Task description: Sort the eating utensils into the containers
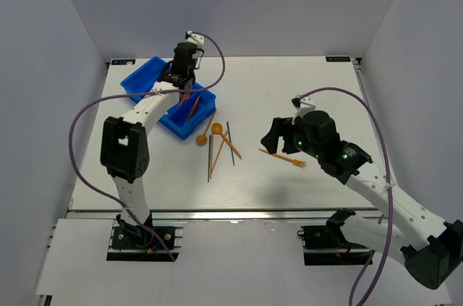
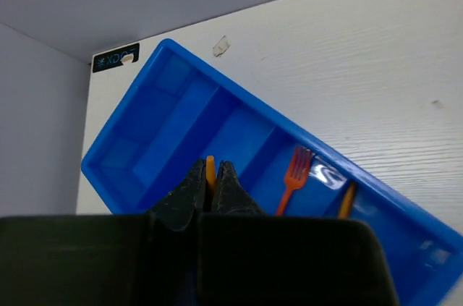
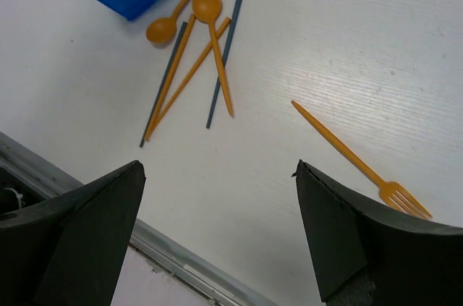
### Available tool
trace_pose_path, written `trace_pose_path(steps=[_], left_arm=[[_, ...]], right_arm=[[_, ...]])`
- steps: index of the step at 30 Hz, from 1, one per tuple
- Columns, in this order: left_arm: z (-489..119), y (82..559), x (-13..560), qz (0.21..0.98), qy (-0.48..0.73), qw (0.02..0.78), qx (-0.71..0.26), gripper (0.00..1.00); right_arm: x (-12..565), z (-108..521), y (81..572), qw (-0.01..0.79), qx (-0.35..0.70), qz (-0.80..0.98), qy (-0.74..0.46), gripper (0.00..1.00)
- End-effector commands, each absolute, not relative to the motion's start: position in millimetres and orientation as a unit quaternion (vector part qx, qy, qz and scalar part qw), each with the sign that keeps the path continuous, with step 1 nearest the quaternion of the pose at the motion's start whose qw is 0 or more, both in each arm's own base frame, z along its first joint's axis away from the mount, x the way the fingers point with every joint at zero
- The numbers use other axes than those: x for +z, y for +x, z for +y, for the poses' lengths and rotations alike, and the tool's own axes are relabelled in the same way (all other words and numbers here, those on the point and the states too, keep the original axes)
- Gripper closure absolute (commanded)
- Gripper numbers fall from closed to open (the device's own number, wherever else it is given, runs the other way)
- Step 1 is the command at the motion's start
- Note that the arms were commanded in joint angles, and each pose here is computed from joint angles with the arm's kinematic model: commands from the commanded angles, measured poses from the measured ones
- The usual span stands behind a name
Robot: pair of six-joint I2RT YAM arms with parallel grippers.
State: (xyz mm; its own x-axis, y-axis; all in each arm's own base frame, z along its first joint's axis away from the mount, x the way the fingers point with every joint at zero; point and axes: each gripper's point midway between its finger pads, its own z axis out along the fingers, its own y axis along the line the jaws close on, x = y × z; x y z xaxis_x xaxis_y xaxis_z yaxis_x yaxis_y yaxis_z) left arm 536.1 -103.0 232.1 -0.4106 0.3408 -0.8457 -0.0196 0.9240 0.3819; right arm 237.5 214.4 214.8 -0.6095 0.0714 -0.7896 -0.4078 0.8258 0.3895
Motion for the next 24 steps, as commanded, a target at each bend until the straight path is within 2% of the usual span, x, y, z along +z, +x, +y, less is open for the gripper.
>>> trace_pose_path(steps=[1, 8, 17, 24], left_arm=[[-86, 551, 239, 0.781, 0.138, 0.549, 0.263, 1.00], [-80, 560, 205, 0.770, 0.127, 0.557, 0.284, 1.00], [-83, 559, 179, 0.785, 0.120, 0.548, 0.262, 1.00], [-80, 545, 161, 0.799, 0.120, 0.533, 0.252, 0.73]], right_arm=[[211, 195, 233, 0.444, 0.239, 0.856, -0.119, 0.11], [221, 184, 223, 0.461, 0.240, 0.845, -0.121, 0.11], [224, 183, 228, 0.469, 0.231, 0.844, -0.116, 0.11], [210, 176, 242, 0.460, 0.189, 0.861, -0.105, 0.11]])
